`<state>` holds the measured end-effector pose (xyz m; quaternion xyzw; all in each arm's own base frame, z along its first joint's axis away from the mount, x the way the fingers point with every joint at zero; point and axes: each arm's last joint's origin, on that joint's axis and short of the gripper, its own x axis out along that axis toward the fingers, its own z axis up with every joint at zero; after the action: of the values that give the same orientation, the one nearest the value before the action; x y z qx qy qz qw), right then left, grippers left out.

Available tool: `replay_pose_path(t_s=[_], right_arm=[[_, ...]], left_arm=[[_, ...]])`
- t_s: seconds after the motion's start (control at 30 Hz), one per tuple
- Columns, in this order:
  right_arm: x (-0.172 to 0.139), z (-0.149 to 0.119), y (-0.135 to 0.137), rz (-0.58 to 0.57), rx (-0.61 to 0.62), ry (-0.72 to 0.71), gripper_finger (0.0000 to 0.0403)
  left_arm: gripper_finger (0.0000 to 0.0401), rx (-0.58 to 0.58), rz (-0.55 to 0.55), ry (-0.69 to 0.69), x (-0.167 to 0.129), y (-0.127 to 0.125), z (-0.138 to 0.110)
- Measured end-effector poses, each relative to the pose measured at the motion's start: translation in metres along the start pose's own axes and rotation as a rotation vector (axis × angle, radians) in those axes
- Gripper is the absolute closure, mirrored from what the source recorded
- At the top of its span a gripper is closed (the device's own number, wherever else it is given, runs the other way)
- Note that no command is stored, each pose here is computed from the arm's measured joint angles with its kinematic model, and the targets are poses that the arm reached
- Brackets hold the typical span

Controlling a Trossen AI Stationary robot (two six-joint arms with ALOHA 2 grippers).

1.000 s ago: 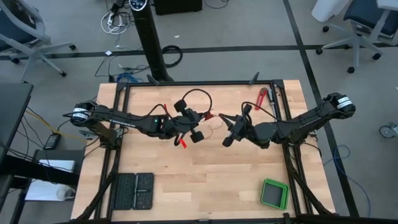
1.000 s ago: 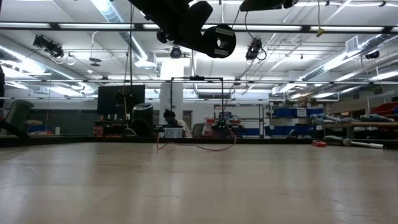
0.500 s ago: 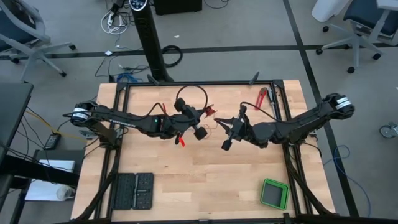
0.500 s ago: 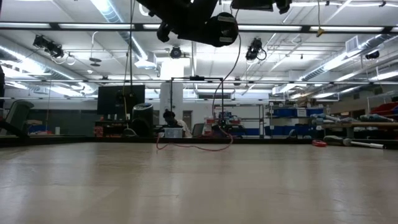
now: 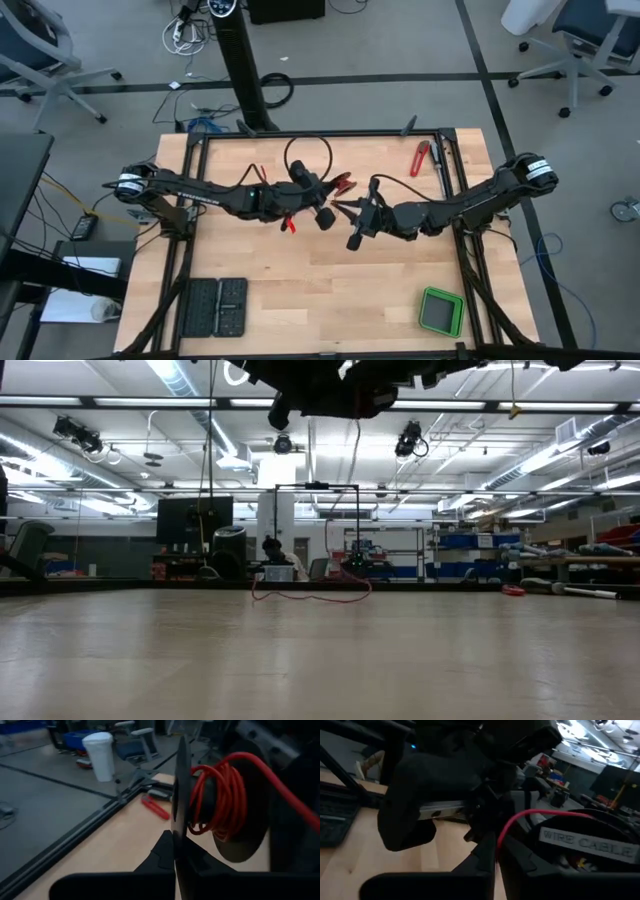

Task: Coil cords
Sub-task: Coil the red wire onto the black spool

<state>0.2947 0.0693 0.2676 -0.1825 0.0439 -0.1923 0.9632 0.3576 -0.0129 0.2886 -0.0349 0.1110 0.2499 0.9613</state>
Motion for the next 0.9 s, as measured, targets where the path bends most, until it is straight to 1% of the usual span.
replay_pose_path(t_s=[0.07,0.17,0.3,0.43,0.53,0.73,0.9], right_arm=[[0.001,-0.001,0.000,0.007,0.002,-0.005,0.0373],[0.002,-0.001,0.000,0.010,-0.001,-0.003,0.0351],[0.001,-0.002,0.001,0.011,-0.006,0.003,0.0324],[0.000,-0.006,0.003,0.006,-0.033,0.047,0.0304],[-0.004,-0.007,0.006,-0.006,-0.055,0.076,0.0296],[-0.012,-0.009,0.014,-0.034,-0.090,0.126,0.0294],[-0.012,-0.011,0.016,-0.008,-0.059,0.141,0.0295]], left_arm=[[0.0400,-0.003,-0.023,-0.006,0.002,-0.002,-0.001],[0.0400,0.021,-0.026,-0.003,0.003,-0.002,-0.002],[0.0400,0.019,-0.027,-0.007,0.003,-0.003,-0.002],[0.0400,0.016,-0.031,-0.013,0.003,-0.003,-0.001],[0.0400,0.020,-0.031,-0.006,0.002,-0.002,-0.001],[0.0400,0.012,-0.036,-0.018,-0.006,0.001,0.007],[0.0400,0.001,-0.058,-0.051,-0.016,-0.002,0.015]])
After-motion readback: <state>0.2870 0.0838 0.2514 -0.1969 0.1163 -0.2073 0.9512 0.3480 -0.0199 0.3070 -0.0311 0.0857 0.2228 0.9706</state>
